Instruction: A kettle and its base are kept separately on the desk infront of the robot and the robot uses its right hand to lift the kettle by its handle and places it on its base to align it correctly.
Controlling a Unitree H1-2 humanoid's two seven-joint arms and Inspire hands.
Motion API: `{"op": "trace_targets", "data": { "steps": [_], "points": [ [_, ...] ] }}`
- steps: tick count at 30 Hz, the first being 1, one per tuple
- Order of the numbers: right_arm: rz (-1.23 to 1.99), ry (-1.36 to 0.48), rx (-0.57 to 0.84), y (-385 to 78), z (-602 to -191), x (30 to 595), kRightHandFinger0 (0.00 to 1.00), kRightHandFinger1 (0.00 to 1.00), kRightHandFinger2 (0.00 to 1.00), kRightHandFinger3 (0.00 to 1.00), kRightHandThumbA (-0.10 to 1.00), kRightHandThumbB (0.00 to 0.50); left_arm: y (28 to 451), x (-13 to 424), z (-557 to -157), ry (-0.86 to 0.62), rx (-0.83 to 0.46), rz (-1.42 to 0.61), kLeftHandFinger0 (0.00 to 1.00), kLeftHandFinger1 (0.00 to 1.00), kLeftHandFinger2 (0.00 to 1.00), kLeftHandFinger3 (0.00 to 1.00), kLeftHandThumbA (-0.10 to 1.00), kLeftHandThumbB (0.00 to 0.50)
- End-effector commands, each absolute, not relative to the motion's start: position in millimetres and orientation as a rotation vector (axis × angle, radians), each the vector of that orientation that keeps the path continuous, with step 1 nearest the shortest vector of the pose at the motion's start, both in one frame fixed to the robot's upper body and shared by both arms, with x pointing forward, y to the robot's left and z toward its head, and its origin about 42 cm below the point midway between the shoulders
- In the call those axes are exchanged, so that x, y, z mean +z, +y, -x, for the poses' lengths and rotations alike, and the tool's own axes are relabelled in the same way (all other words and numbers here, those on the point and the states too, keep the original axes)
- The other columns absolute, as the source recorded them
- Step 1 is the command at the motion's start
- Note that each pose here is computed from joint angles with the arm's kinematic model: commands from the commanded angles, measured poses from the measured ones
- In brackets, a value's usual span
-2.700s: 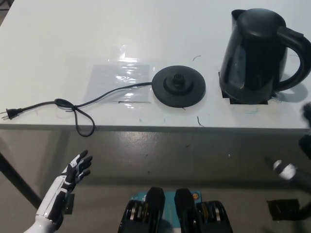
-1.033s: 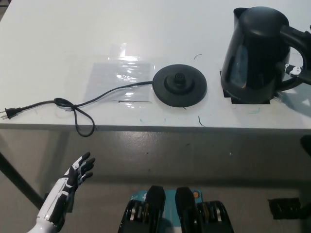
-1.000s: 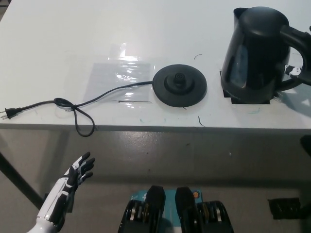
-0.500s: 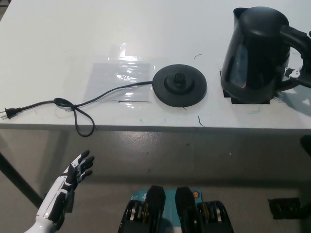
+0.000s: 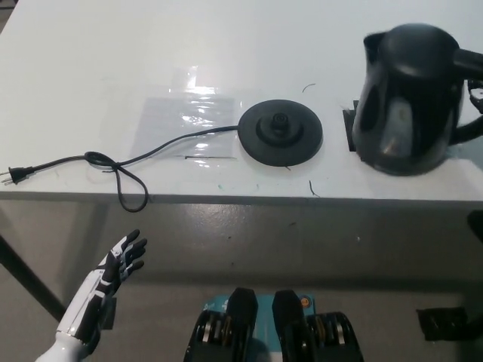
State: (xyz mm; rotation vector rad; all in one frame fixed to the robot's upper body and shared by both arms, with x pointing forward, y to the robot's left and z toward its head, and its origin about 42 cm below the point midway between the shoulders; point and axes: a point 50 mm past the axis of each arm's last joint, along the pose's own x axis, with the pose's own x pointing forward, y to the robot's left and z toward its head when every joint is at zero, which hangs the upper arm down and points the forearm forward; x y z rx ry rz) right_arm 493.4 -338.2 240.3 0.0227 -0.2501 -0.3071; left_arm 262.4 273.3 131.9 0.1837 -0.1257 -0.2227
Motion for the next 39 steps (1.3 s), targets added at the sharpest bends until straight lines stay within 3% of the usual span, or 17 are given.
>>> {"op": "trace_targets", "data": {
  "steps": [1, 3, 8, 11, 17, 19, 23, 24, 26, 30, 34, 37, 39],
  "points": [
    [-0.080, -0.399, -0.365, -346.2, -502.6, 291.3, 0.00, 0.11, 0.49, 0.26, 0.08, 0.196, 275.5, 143.6, -265.8, -0.178, -0.248, -0.197, 1.00, 1.00, 1.00, 1.00, 1.00, 0.086],
    [-0.087, -0.396, -0.371, -347.6, -503.4, 290.0, 0.00, 0.13, 0.52, 0.27, 0.07, 0.194, 275.4, 144.4, -266.6, -0.178, -0.248, -0.198, 1.00, 1.00, 1.00, 1.00, 1.00, 0.089],
    [-0.070, -0.403, -0.385, -347.2, -504.1, 288.6, 0.00, 0.20, 0.58, 0.37, -0.10, 0.190, 276.4, 144.6, -267.3, -0.176, -0.248, -0.197, 1.00, 1.00, 1.00, 1.00, 1.00, 0.096],
    [-0.092, -0.439, -0.372, -344.6, -504.4, 291.2, 0.00, 0.19, 0.60, 0.52, -0.10, 0.176, 275.7, 144.3, -267.3, -0.177, -0.246, -0.207, 1.00, 1.00, 1.00, 1.00, 1.00, 0.095],
    [-0.137, -0.506, -0.353, -334.2, -503.8, 310.6, 0.00, 0.23, 0.63, 0.57, -0.10, 0.158, 275.3, 143.7, -267.9, -0.175, -0.246, -0.198, 1.00, 1.00, 1.00, 1.00, 1.00, 0.103],
    [-0.164, -0.550, -0.327, -327.0, -501.0, 325.0, 0.00, 0.28, 0.67, 0.61, -0.10, 0.128, 275.3, 144.6, -268.3, -0.175, -0.246, -0.201, 1.00, 1.00, 1.00, 1.00, 1.00, 0.092],
    [-0.181, -0.612, -0.298, -315.0, -498.1, 347.5, 0.00, 0.28, 0.67, 0.61, -0.10, 0.120, 275.7, 144.3, -268.7, -0.183, -0.247, -0.203, 1.00, 1.00, 1.00, 1.00, 1.00, 0.086],
    [-0.190, -0.615, -0.295, -312.0, -498.1, 353.7, 0.05, 0.37, 0.75, 0.68, -0.10, 0.152, 275.6, 144.4, -268.9, -0.181, -0.247, -0.202, 1.00, 1.00, 1.00, 1.00, 1.00, 0.091],
    [-0.199, -0.619, -0.288, -305.8, -499.6, 365.1, 0.00, 0.28, 0.68, 0.63, -0.10, 0.124, 275.3, 144.0, -269.2, -0.177, -0.250, -0.196, 1.00, 1.00, 1.00, 1.00, 1.00, 0.089],
    [-0.212, -0.623, -0.274, -293.8, -504.7, 380.6, 0.00, 0.28, 0.68, 0.67, -0.10, 0.110, 274.8, 144.8, -269.7, -0.182, -0.255, -0.210, 1.00, 1.00, 1.00, 1.00, 1.00, 0.079],
    [-0.195, -0.626, -0.252, -280.0, -521.9, 389.0, 0.00, 0.36, 0.78, 0.81, -0.10, 0.088, 275.1, 146.1, -270.6, -0.185, -0.253, -0.207, 1.00, 1.00, 1.00, 1.00, 1.00, 0.082],
    [-0.187, -0.629, -0.248, -273.6, -525.1, 390.6, 0.00, 0.39, 0.77, 0.78, -0.10, 0.083, 274.7, 147.0, -270.4, -0.185, -0.255, -0.208, 1.00, 1.00, 1.00, 1.00, 1.00, 0.081],
    [-0.189, -0.624, -0.238, -263.6, -528.3, 392.3, 0.00, 0.37, 0.71, 0.71, -0.10, 0.095, 274.8, 146.4, -270.2, -0.189, -0.258, -0.210, 1.00, 1.00, 1.00, 1.00, 1.00, 0.073]
  ]
}}
